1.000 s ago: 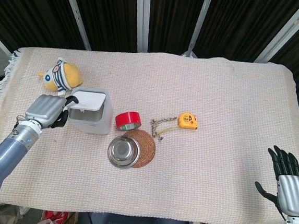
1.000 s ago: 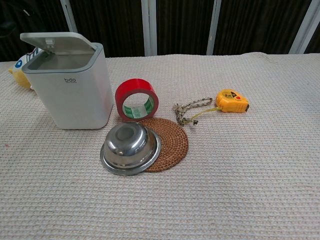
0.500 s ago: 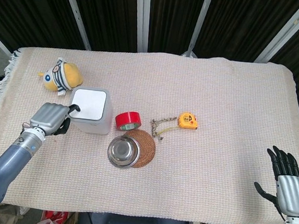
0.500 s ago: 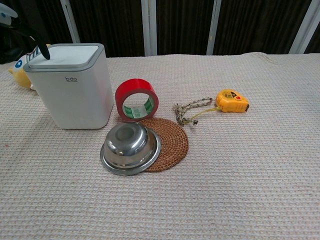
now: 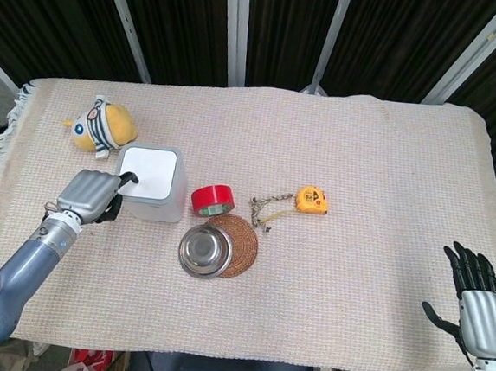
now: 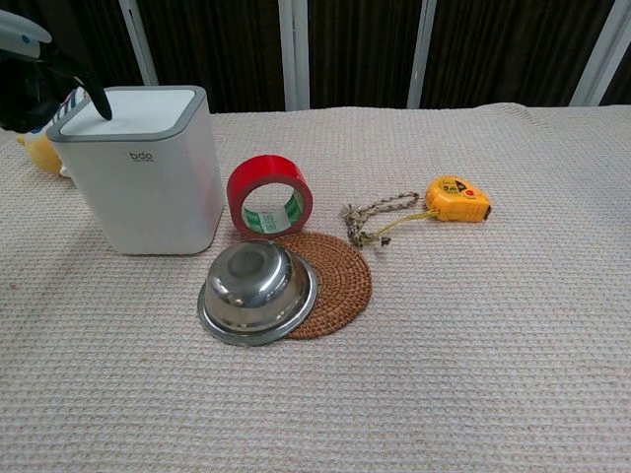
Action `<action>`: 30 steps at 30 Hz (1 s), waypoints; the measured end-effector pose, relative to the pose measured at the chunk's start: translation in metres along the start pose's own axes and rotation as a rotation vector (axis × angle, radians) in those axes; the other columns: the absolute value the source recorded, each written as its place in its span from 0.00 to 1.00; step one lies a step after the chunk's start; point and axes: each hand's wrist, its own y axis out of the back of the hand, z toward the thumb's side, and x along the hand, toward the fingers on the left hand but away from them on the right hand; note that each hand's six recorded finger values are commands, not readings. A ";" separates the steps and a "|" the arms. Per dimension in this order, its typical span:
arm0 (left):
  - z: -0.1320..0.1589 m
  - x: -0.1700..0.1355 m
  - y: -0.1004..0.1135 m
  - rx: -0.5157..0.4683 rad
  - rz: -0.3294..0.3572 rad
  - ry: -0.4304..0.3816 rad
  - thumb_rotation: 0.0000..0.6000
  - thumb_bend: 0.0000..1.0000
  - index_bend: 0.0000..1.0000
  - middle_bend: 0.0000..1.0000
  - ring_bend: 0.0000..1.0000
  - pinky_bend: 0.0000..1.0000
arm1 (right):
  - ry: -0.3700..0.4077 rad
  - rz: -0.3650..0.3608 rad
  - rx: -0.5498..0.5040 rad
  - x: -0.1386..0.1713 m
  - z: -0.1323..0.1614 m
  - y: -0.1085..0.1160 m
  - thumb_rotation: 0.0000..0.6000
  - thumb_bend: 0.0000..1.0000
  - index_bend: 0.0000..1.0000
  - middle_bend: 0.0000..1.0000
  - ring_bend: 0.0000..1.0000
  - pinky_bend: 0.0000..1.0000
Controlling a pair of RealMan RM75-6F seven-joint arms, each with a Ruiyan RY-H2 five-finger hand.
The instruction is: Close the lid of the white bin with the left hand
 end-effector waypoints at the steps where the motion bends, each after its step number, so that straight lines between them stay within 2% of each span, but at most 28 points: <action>1: 0.000 0.000 -0.001 0.003 -0.003 0.001 1.00 0.73 0.27 1.00 0.99 0.94 | 0.000 0.000 0.000 0.000 0.000 0.000 1.00 0.24 0.00 0.00 0.00 0.00; 13: 0.000 0.001 -0.006 0.009 -0.017 0.009 1.00 0.73 0.27 1.00 0.99 0.94 | 0.004 -0.001 -0.003 0.000 0.001 0.000 1.00 0.24 0.00 0.00 0.00 0.00; 17: 0.003 0.000 0.004 -0.006 0.019 -0.002 1.00 0.72 0.23 1.00 0.98 0.94 | 0.006 -0.002 0.000 0.000 0.001 0.000 1.00 0.24 0.00 0.00 0.00 0.00; 20: 0.007 -0.005 0.017 -0.025 0.075 -0.026 1.00 0.65 0.19 0.97 0.92 0.91 | 0.006 -0.003 0.002 0.000 0.000 0.001 1.00 0.24 0.00 0.00 0.00 0.00; 21: 0.008 -0.007 0.021 -0.030 0.093 -0.033 1.00 0.61 0.15 0.90 0.85 0.87 | 0.006 -0.003 0.003 0.000 0.000 0.001 1.00 0.24 0.00 0.00 0.00 0.00; 23: 0.010 -0.012 0.028 -0.038 0.130 -0.049 1.00 0.51 0.05 0.69 0.67 0.74 | 0.007 -0.003 0.004 0.001 0.000 0.001 1.00 0.24 0.00 0.00 0.00 0.00; 25: 0.009 -0.017 0.032 -0.041 0.158 -0.059 1.00 0.39 0.00 0.38 0.40 0.53 | 0.007 -0.003 0.004 0.001 0.000 0.001 1.00 0.24 0.00 0.00 0.00 0.00; 27: 0.007 -0.025 0.033 -0.042 0.186 -0.064 1.00 0.30 0.00 0.19 0.21 0.35 | 0.008 -0.004 0.008 0.001 0.000 0.001 1.00 0.24 0.00 0.00 0.00 0.00; 29: 0.000 -0.033 0.030 -0.034 0.213 -0.058 1.00 0.21 0.00 0.04 0.06 0.20 | 0.007 -0.005 0.017 0.001 -0.001 0.002 1.00 0.24 0.00 0.00 0.00 0.00; 30: -0.006 -0.038 0.026 -0.028 0.224 -0.050 1.00 0.18 0.00 0.01 0.02 0.13 | 0.004 -0.006 0.021 0.001 -0.002 0.002 1.00 0.24 0.00 0.00 0.00 0.00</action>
